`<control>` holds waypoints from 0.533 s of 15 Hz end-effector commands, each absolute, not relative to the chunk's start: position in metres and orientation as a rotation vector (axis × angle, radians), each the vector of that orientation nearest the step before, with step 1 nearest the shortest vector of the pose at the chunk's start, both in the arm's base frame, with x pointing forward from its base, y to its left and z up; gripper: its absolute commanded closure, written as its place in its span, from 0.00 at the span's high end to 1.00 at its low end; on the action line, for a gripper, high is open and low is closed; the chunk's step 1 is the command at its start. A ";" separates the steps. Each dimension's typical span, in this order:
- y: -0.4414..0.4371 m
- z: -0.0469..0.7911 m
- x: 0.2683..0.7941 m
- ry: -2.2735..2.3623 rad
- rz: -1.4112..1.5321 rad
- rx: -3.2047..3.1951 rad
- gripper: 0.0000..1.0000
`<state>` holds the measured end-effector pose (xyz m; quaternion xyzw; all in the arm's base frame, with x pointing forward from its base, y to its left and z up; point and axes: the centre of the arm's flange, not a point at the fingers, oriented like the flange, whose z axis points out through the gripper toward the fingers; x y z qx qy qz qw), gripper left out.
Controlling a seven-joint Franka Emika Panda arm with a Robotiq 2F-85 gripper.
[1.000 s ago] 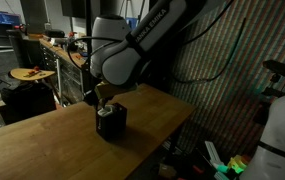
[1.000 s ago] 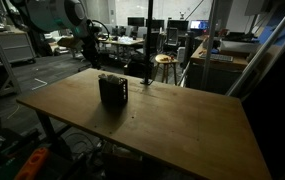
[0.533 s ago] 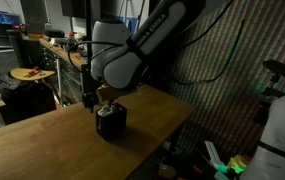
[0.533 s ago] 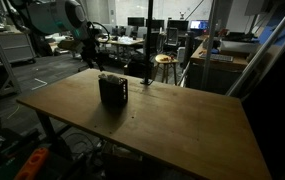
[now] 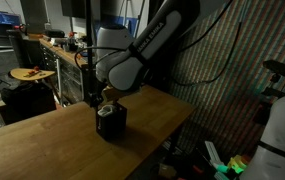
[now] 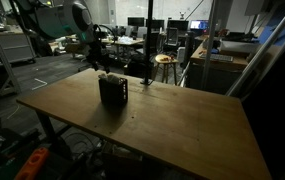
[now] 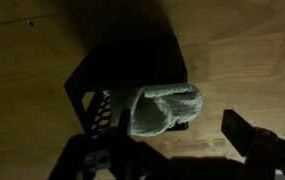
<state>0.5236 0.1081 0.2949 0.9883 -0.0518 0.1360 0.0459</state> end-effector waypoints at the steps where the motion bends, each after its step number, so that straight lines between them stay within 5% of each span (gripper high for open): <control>1: 0.099 0.289 0.535 -0.157 0.457 3.000 0.93; 6: 0.097 0.281 0.540 -0.153 0.445 2.999 0.91; 7: 0.098 0.281 0.541 -0.152 0.444 3.000 0.87; 8: 0.098 0.280 0.542 -0.152 0.445 3.000 0.72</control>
